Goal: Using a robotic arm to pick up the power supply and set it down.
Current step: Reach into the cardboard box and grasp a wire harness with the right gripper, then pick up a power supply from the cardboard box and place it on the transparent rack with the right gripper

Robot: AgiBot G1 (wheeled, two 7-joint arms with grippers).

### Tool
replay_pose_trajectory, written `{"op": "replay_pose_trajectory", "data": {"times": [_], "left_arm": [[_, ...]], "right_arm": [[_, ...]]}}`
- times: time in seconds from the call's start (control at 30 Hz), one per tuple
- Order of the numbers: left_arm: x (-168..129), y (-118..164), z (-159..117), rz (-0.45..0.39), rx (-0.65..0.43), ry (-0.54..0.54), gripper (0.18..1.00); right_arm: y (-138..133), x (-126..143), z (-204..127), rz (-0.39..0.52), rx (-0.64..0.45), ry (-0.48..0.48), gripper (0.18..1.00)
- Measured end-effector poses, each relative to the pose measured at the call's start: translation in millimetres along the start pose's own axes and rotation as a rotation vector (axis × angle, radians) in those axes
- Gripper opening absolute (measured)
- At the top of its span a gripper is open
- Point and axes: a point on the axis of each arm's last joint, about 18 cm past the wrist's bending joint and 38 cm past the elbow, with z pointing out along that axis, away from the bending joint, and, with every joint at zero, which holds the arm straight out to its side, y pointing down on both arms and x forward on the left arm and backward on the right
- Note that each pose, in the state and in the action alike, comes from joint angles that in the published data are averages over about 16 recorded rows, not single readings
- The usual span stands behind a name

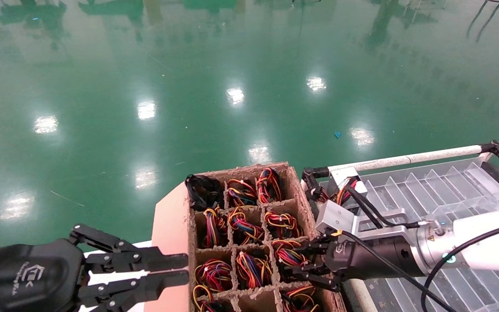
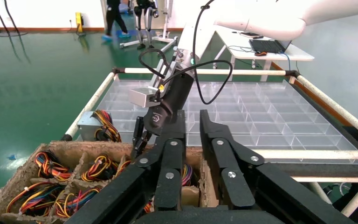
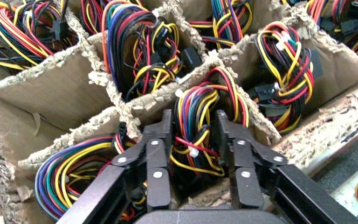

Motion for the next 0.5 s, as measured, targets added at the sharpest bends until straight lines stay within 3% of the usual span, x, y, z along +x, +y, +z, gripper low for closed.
{"op": "replay_pose_trajectory", "data": {"times": [0.33,0.5], "left_arm": [[0,0,0,0.000,0.000,0.000,0.358],[0,0,0,0.000,0.000,0.000,0.461]], "right_arm": [[2,0,-6,-0.002,0.007,0.006,0.316],[-4,-1,-15,-0.011,0.044,0.013,0.264]]}}
